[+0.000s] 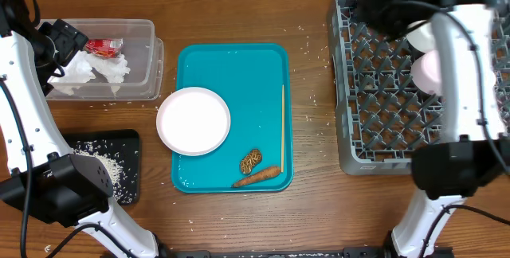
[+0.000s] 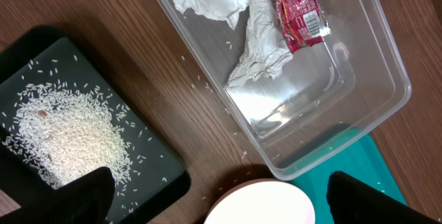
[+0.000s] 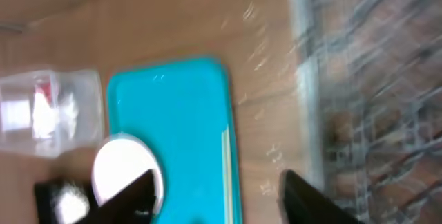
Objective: Sort waste into correct bins and load items into the dishwasher
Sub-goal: 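Move the right gripper to the wooden skewer on the teal tray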
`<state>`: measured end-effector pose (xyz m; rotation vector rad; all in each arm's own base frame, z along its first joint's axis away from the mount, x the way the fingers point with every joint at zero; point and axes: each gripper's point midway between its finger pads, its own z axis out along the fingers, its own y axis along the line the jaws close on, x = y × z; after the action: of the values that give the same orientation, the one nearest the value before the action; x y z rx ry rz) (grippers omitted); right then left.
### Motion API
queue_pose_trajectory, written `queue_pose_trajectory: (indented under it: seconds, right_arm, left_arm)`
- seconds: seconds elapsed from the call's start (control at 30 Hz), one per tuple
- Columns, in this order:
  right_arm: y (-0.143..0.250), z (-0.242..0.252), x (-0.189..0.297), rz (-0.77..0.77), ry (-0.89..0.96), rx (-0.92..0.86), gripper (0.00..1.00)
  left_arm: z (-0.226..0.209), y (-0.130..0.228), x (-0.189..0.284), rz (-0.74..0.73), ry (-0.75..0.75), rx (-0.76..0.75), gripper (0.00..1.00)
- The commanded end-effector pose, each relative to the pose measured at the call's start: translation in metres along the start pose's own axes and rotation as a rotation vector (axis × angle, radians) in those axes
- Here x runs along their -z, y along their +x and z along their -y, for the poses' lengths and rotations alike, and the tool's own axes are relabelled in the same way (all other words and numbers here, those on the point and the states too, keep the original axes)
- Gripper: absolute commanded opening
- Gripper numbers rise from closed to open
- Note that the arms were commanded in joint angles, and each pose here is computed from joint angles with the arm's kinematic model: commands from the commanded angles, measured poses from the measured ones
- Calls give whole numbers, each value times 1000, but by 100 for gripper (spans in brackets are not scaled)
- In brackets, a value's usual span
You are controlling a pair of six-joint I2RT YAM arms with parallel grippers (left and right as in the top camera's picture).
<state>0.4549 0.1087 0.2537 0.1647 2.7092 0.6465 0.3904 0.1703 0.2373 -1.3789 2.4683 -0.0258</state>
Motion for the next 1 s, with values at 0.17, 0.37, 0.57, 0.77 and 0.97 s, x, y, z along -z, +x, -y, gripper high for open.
queue_pose_trajectory:
  seconds: [0.17, 0.37, 0.57, 0.77, 0.97]
  right_arm:
    - [78, -70, -67, -178, 44, 287, 100]
    - [140, -96, -111, -294, 48, 403, 100]
    - [177, -105, -137, -344, 55, 388, 100]
    - [194, -83, -162, -349, 149, 425, 100]
    - [202, -60, -179, -353, 202, 393, 100]
  left_arm:
    - [2, -2, 5, 12, 14, 13, 100]
    - [2, -2, 5, 12, 14, 13, 100]
    - [2, -2, 5, 12, 14, 13, 100]
    - [2, -2, 5, 12, 14, 13, 100]
    - [2, -2, 5, 12, 14, 13, 100]
